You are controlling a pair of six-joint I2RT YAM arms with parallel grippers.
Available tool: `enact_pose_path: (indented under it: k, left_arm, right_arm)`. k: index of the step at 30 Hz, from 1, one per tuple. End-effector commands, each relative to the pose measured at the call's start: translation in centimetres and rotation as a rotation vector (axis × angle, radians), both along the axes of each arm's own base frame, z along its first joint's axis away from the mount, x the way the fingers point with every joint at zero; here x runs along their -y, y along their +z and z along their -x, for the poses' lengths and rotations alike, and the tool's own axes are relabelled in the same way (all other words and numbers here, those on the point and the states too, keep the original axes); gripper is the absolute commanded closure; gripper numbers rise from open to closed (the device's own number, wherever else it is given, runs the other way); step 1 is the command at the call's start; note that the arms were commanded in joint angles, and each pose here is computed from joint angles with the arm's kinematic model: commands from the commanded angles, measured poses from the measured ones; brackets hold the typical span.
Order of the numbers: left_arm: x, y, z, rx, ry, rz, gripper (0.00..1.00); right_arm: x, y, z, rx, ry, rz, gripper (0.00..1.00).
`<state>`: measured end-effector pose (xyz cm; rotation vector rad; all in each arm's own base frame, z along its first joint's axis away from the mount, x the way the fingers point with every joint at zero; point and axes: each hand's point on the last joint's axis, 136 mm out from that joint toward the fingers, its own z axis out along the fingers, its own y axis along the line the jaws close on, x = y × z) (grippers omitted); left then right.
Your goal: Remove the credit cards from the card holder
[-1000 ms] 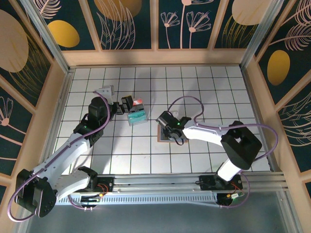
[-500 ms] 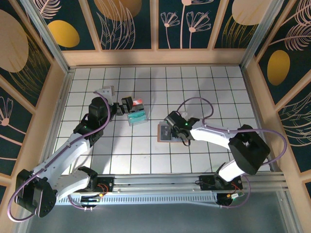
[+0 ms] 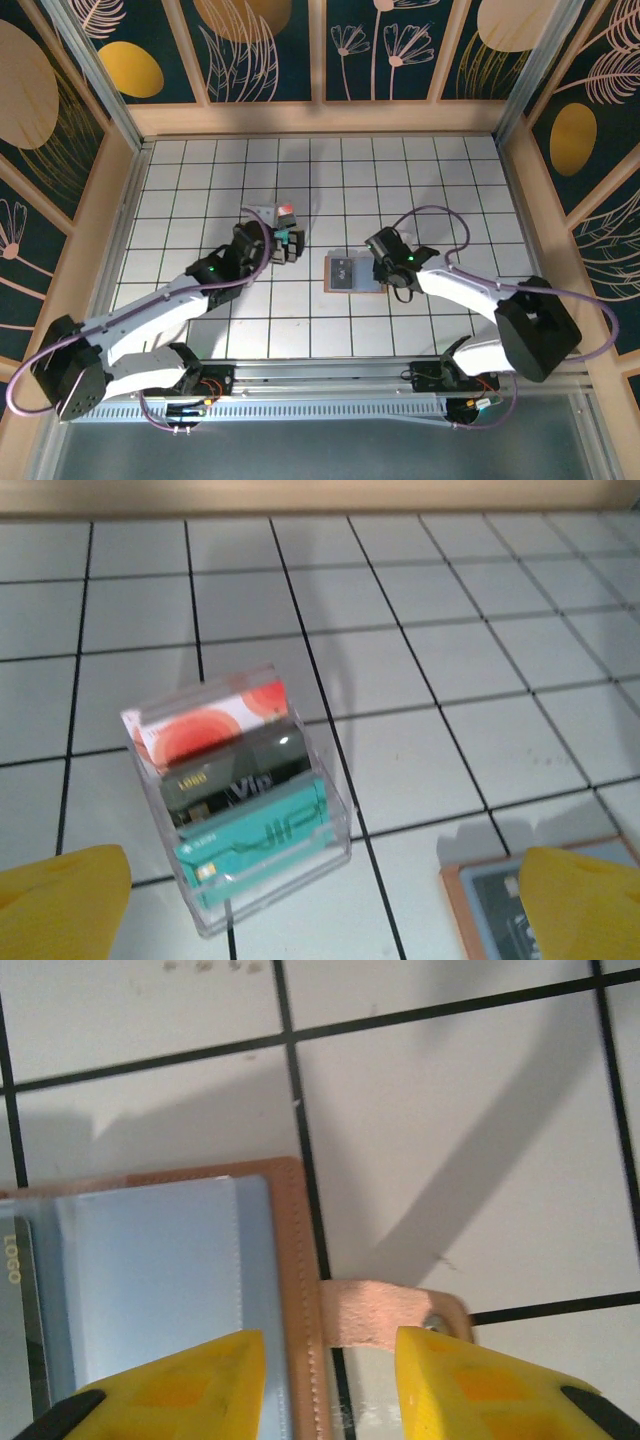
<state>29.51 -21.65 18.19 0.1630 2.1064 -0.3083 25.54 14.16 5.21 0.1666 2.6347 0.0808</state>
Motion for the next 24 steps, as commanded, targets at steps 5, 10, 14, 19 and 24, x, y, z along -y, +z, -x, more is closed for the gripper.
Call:
enact_pose_path:
  k: [5, 10, 14, 19, 24]
  left_arm:
    - [3.3, -4.3, 1.5, -0.081, -0.002, -0.118, 0.01]
    - [5.7, -7.0, 2.6, -0.135, -0.065, -0.115, 0.02]
    - [5.8, -8.8, 3.0, -0.167, -0.058, -0.112, 0.02]
    - [5.2, -11.1, 3.1, -0.203, -0.029, -0.14, 0.01]
    - [5.1, -13.0, 3.2, -0.234, -0.006, -0.144, 0.01]
  right_arm:
    - [0.6, 3.0, -0.7, 0.074, -0.048, -0.143, 0.66]
    - [-1.8, 5.7, -1.1, 0.12, 0.023, -0.31, 0.7]
    - [-4.4, 6.0, -1.1, 0.094, 0.083, -0.429, 0.71]
    - [-6.8, 4.9, -1.1, 0.034, 0.133, -0.521, 0.74]
    - [-8.1, 3.5, -1.3, -0.014, 0.151, -0.542, 0.78]
